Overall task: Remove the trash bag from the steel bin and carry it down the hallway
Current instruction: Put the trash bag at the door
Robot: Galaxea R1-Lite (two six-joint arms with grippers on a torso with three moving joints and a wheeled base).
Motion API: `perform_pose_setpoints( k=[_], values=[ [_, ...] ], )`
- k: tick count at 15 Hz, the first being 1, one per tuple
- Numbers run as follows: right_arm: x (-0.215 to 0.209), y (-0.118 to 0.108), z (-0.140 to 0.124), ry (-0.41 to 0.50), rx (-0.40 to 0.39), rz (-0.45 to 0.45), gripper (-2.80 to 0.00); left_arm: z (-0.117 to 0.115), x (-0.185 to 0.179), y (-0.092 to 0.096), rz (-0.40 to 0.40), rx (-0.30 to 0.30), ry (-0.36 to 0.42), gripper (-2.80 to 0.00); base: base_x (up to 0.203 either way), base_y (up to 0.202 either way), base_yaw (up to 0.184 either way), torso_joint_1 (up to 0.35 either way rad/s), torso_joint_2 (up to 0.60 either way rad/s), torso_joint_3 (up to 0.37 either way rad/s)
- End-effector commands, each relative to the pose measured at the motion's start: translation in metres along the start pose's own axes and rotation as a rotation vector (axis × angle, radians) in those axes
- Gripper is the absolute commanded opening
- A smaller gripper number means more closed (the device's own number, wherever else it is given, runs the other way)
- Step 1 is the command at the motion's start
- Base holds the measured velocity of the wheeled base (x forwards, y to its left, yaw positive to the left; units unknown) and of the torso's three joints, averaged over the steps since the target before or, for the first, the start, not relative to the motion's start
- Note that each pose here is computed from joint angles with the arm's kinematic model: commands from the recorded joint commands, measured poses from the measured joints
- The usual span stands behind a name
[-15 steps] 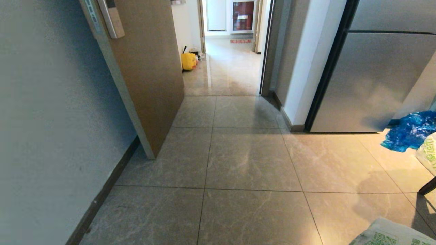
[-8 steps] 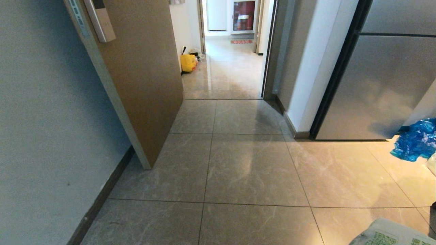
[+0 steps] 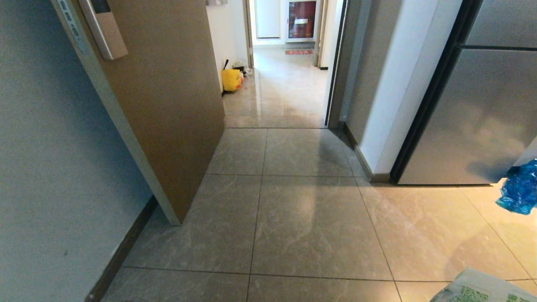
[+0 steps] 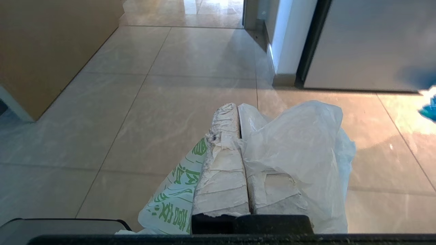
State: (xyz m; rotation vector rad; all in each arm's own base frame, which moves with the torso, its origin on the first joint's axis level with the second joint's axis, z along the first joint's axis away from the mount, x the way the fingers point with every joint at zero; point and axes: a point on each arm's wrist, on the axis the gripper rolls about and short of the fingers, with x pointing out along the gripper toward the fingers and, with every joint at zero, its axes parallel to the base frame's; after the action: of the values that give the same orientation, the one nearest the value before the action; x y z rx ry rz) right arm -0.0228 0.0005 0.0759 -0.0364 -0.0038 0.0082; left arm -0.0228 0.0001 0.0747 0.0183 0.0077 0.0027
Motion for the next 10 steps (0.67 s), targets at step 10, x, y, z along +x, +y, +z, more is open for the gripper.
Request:
perform_pose_setpoints(
  k=[10],
  values=[
    [-0.0001,0.0,0.0004,-0.001,-0.002,0.001,-2.8,0.0001,0.0,0.0,0.0,-0.001,-0.001,-2.8,0.194,0.0,0.0,0.002,0.0,0.004]
  ],
)
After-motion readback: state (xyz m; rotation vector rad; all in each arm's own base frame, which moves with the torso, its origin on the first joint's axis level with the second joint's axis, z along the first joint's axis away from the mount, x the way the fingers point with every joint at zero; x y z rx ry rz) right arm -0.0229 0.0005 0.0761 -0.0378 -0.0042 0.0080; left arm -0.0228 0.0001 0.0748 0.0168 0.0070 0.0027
